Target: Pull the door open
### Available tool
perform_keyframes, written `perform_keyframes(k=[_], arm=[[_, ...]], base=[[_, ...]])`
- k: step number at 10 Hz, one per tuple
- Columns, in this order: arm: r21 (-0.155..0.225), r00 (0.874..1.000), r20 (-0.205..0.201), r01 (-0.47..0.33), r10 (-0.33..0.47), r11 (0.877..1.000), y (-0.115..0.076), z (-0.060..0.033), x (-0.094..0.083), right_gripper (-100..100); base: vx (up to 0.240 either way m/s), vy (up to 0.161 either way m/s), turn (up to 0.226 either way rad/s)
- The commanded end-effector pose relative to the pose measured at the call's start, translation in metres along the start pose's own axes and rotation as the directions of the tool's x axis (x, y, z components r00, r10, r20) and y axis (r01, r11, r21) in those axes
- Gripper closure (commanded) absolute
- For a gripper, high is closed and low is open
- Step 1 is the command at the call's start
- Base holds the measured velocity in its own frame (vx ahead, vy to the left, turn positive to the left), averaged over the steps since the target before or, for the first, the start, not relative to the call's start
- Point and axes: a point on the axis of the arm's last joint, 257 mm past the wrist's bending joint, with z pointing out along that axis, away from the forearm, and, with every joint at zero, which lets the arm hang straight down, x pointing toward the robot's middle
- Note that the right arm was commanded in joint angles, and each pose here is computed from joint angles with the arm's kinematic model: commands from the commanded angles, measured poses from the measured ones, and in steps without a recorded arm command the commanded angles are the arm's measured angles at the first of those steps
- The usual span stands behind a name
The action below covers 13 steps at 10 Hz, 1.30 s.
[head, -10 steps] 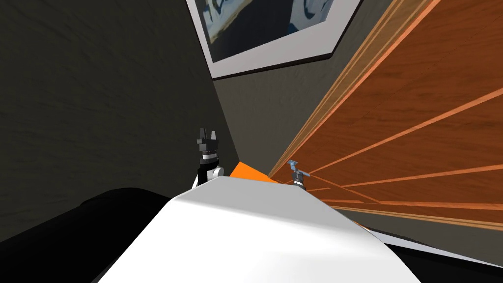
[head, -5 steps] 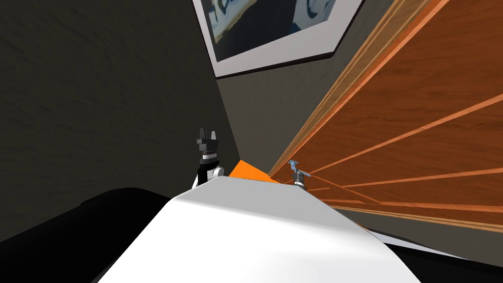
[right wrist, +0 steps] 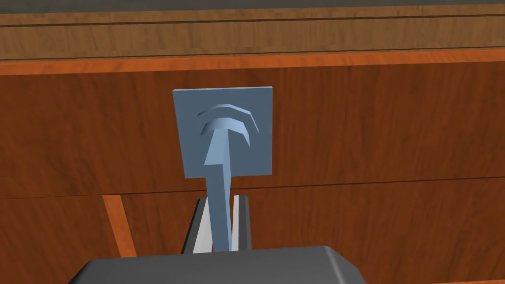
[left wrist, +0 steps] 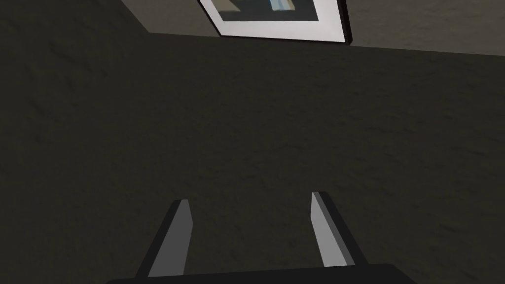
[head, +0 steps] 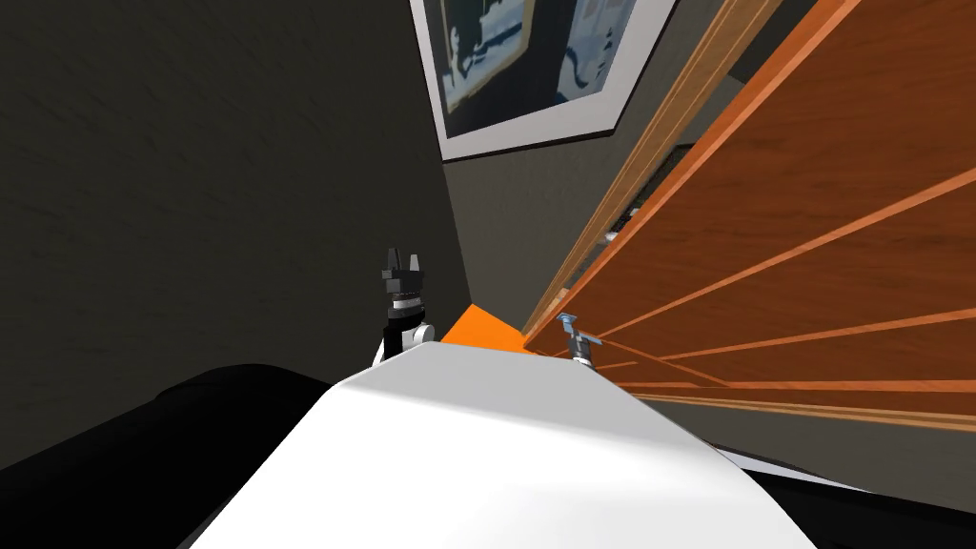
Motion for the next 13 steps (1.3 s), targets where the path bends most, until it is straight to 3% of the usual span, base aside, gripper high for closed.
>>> perform_keyframes(k=[1,3,7,10,11,13], arm=[[-0.004,1.000,-0.024,-0.002,0.002,1.000,0.001,-0.0043,0.002,100],[0.000,1.000,-0.028,-0.003,0.003,1.000,0.000,-0.0047,0.004,100],[-0.002,0.997,-0.077,-0.002,0.002,1.000,0.000,-0.0279,-0.001,100],[-0.003,0.994,-0.107,-0.003,0.002,1.000,0.001,-0.0415,-0.004,100],[0.003,0.995,-0.100,-0.001,0.001,1.000,-0.001,-0.0392,-0.004,100],[0.004,0.993,-0.122,-0.002,0.002,1.000,-0.002,-0.0514,-0.005,100]], base=[[-0.216,-0.057,0.147],[-0.155,-0.023,0.066],[-0.216,-0.012,0.155],[-0.233,-0.041,0.148],[-0.090,-0.019,0.027],[-0.189,-0.036,0.169]])
